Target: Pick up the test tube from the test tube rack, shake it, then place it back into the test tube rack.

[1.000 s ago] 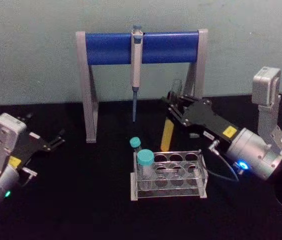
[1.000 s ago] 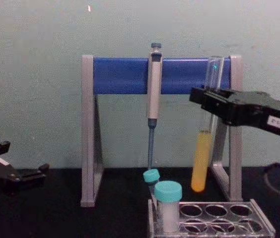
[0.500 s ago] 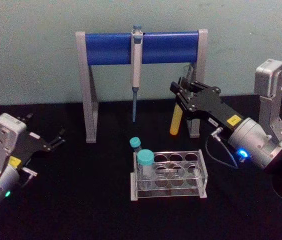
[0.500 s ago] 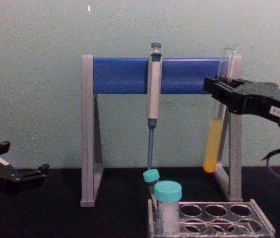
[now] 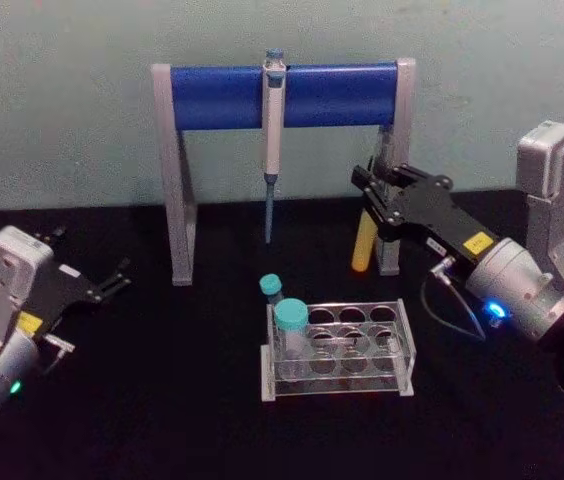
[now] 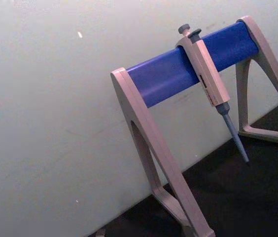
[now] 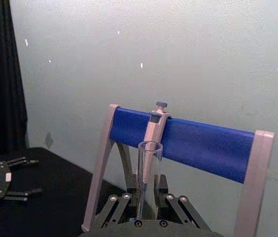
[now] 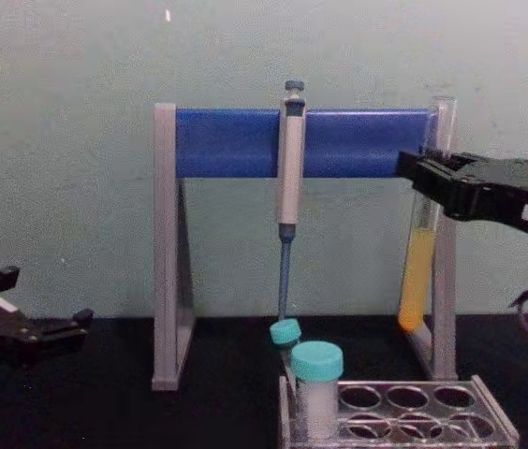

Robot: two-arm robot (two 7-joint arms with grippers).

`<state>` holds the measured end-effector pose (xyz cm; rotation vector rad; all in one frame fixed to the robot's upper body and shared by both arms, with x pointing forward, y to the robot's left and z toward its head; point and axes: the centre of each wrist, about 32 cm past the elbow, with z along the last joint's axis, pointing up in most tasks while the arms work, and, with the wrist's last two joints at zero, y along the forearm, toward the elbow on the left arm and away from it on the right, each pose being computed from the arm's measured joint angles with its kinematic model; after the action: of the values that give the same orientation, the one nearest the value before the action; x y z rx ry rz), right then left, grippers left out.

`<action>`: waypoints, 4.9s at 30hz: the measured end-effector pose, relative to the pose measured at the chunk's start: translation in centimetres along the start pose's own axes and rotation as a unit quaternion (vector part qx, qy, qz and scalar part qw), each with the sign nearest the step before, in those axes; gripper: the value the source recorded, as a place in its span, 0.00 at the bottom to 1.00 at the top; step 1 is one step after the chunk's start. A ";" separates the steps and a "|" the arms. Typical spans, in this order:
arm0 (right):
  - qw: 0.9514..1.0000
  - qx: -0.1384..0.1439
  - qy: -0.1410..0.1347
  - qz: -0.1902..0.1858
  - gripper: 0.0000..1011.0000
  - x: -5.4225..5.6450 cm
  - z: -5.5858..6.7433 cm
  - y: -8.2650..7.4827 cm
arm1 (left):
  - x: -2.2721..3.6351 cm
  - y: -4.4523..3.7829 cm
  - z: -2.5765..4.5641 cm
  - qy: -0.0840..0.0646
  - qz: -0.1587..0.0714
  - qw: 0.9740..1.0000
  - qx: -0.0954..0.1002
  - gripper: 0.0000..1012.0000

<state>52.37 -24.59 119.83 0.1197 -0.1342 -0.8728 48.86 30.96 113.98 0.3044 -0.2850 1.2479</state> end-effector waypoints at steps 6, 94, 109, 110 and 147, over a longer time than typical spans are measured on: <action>1.000 -0.006 -0.005 -0.007 0.24 0.1 0.3 -1.2 | 0.00 0.00 0.00 0.000 0.000 1.000 0.000 0.99; 0.998 0.006 0.007 0.054 0.24 -0.7 0.5 -0.8 | 0.00 0.00 0.00 0.000 0.000 1.000 0.000 0.99; 0.989 0.003 0.014 0.149 0.23 -0.7 0.5 -2.2 | 0.00 0.00 0.00 0.000 0.000 1.000 0.000 0.99; 0.988 0.001 0.015 0.155 0.24 -0.8 0.4 -2.3 | 0.00 0.00 0.00 0.000 0.000 1.000 0.000 0.99; 0.989 -0.026 0.031 0.145 0.23 -1.3 -2.3 -1.9 | 0.00 0.00 0.00 0.000 0.000 1.000 0.000 0.99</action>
<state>50.46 -24.69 117.19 0.0763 -0.0682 -0.5801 48.86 30.97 113.98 0.3044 -0.2851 1.2480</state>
